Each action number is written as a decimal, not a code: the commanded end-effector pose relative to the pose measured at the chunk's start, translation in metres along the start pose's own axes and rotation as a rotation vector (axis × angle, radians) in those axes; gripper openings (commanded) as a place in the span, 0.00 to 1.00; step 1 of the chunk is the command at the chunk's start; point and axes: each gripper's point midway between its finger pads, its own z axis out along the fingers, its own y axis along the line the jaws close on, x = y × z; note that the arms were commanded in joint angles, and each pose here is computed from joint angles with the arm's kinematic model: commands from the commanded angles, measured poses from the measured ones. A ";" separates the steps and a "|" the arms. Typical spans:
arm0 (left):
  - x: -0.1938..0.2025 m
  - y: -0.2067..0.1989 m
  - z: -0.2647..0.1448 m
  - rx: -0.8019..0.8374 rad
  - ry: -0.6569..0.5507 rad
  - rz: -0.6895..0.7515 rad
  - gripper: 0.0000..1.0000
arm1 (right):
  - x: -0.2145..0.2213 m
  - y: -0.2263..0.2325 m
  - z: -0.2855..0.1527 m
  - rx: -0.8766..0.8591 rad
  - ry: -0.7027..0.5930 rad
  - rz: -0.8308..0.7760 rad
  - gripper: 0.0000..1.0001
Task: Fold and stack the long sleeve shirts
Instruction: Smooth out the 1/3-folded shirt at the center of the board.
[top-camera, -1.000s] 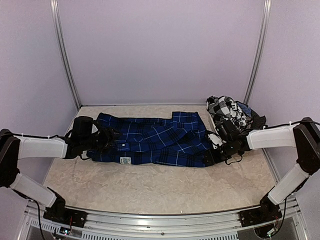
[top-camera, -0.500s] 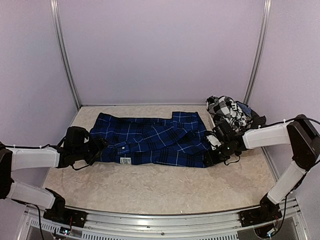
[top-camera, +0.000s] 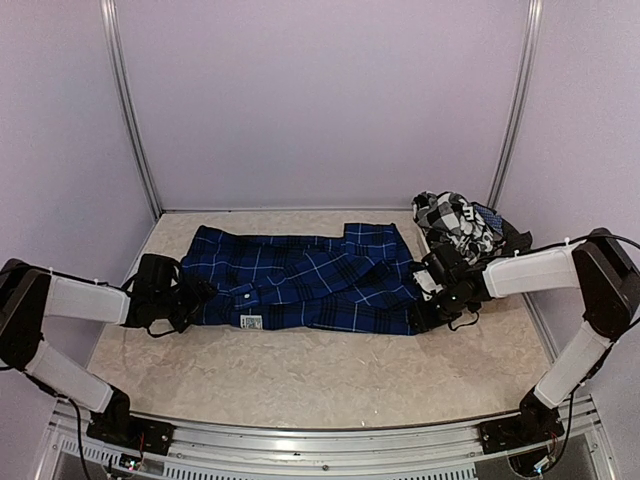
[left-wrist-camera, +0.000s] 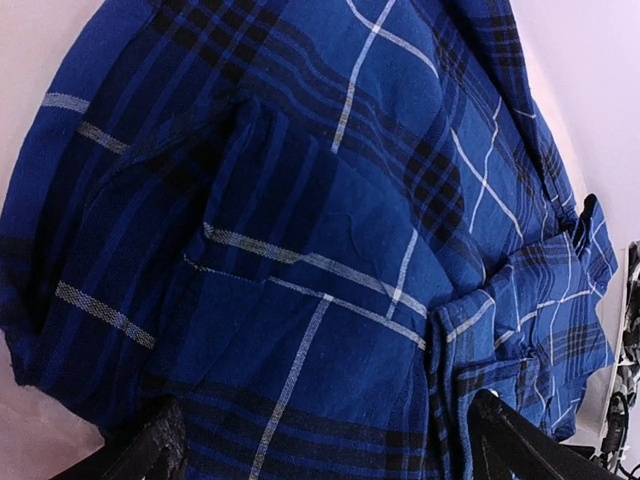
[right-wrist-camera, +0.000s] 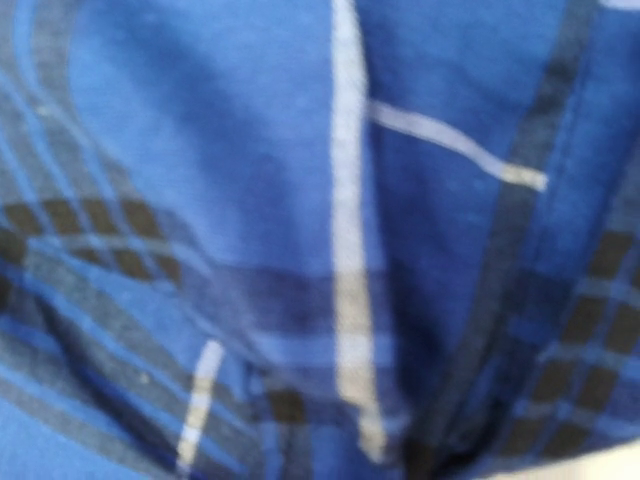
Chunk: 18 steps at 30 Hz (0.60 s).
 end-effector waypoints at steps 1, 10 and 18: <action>0.001 0.009 0.011 -0.033 0.051 0.030 0.93 | 0.039 -0.023 0.006 0.129 0.159 0.033 0.49; -0.008 0.032 0.001 -0.106 0.053 0.042 0.93 | 0.050 -0.040 0.005 0.228 0.213 0.071 0.50; -0.017 0.044 -0.016 -0.143 0.033 0.049 0.94 | 0.053 -0.042 -0.005 0.238 0.218 0.092 0.50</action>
